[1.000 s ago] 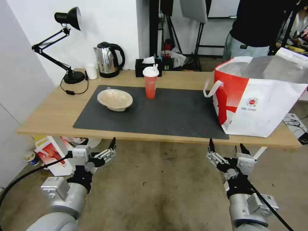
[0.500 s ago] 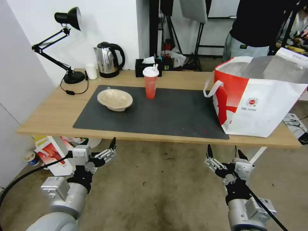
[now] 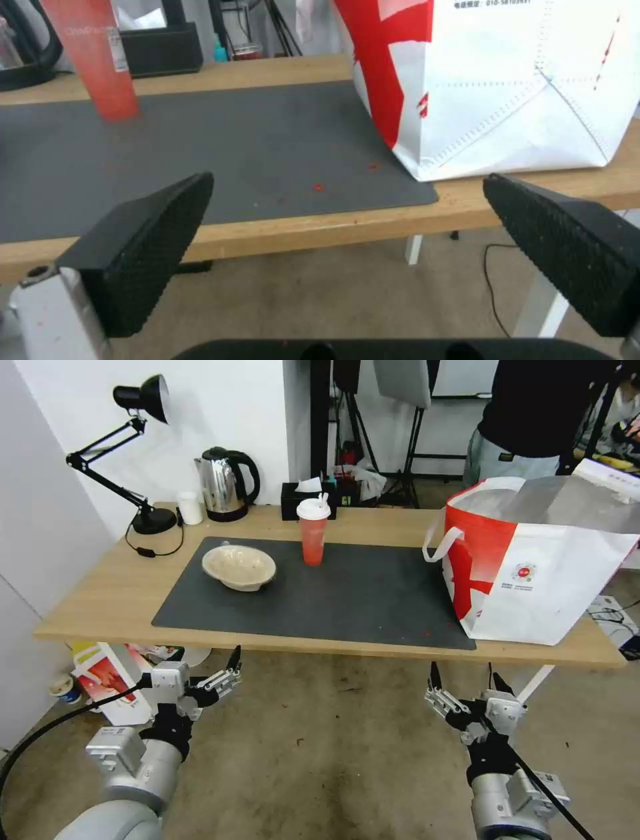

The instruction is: Pick up the trash from the table and place it into the takeout bag.

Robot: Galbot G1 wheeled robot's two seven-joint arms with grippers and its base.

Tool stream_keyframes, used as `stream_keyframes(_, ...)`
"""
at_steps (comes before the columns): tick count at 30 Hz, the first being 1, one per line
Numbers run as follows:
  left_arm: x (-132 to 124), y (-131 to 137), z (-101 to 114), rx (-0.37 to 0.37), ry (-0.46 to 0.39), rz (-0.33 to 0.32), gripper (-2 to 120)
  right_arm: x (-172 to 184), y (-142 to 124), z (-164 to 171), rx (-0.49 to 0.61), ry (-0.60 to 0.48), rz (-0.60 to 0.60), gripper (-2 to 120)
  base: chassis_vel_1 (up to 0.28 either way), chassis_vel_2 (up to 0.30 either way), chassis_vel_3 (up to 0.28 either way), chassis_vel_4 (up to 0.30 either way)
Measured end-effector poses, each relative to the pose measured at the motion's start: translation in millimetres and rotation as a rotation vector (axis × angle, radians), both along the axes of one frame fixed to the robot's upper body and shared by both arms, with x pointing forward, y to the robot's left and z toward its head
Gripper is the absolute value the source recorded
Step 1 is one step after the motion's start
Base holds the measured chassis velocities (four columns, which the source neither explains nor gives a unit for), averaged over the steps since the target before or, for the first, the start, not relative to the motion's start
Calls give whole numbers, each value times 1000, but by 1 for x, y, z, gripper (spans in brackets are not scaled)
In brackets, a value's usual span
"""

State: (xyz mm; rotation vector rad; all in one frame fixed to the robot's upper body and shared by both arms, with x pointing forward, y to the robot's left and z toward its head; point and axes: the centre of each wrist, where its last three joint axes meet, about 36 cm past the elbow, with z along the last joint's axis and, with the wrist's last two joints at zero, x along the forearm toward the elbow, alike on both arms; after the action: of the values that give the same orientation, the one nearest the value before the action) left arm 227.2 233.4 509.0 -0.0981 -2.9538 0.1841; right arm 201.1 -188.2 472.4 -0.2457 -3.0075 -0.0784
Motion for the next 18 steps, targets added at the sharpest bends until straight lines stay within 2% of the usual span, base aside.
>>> stream_keyframes(18,-1,0,0,-2,5,2,100,-3,1,4,5,-8,10,100,0,0,0,0)
